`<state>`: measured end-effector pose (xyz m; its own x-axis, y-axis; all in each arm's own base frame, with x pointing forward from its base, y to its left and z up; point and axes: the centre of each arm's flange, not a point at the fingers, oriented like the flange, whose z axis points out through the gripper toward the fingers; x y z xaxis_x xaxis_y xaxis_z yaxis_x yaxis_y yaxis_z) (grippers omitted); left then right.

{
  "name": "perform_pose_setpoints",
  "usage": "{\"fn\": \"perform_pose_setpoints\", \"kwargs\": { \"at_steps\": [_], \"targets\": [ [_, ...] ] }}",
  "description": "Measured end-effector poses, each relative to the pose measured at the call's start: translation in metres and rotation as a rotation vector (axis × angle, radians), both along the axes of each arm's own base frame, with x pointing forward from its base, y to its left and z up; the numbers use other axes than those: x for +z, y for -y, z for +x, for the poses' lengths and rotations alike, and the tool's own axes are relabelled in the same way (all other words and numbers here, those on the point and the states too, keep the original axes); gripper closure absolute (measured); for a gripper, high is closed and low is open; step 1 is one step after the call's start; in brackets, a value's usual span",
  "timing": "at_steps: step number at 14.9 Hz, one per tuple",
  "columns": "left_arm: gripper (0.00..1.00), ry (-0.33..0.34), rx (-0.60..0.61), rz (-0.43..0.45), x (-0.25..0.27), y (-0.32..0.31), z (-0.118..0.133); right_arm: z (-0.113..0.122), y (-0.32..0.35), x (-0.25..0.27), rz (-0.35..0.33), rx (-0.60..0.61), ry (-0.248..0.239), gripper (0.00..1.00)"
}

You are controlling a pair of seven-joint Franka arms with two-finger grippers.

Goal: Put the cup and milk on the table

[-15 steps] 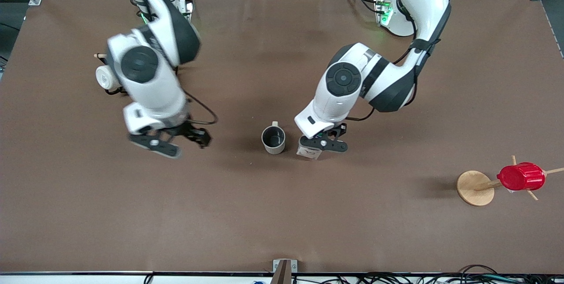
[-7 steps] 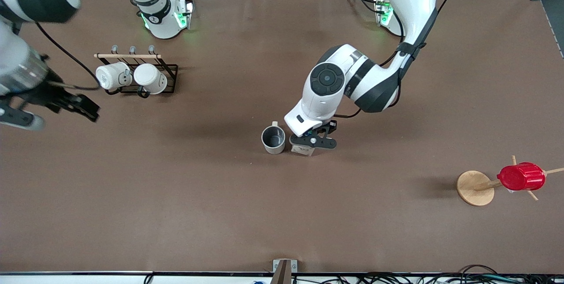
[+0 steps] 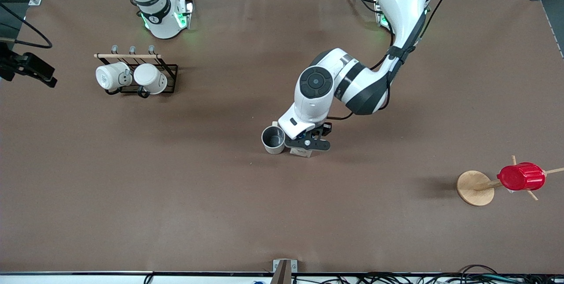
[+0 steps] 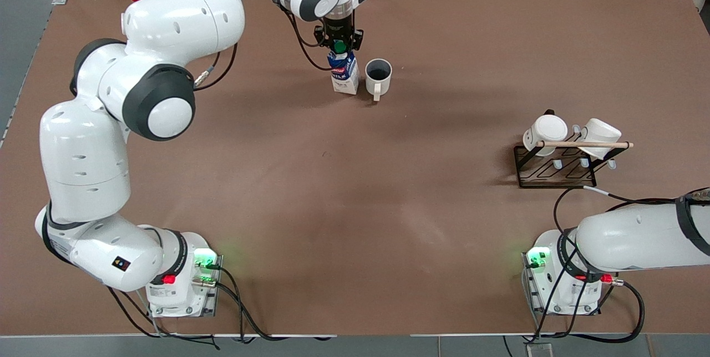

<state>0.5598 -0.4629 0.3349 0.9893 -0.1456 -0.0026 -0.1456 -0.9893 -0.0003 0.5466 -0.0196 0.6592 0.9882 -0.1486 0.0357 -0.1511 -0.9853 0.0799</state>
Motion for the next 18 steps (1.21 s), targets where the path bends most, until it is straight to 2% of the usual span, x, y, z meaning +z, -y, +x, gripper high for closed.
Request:
{"fn": "perform_pose_setpoints", "kwargs": {
  "at_steps": [4,6,11,15,18],
  "targets": [
    [0.64,0.004,0.026,0.002,0.001,-0.001,0.002,0.002,0.006,-0.004,0.039,-0.009,-0.006,0.00],
    [0.50,0.007,0.028,-0.001,0.002,-0.001,0.003,0.002,0.003,-0.004,0.046,-0.003,-0.006,0.00],
    [0.02,0.044,0.050,-0.020,0.045,-0.011,0.011,0.002,0.000,-0.004,0.047,0.001,-0.007,0.00],
    [0.00,0.037,0.116,0.026,0.121,-0.064,0.016,0.002,0.000,-0.005,0.048,0.001,-0.009,0.00],
    [0.00,0.058,0.130,0.005,0.175,-0.126,0.024,0.002,0.000,-0.005,0.049,0.001,-0.011,0.00]
  ]
}}
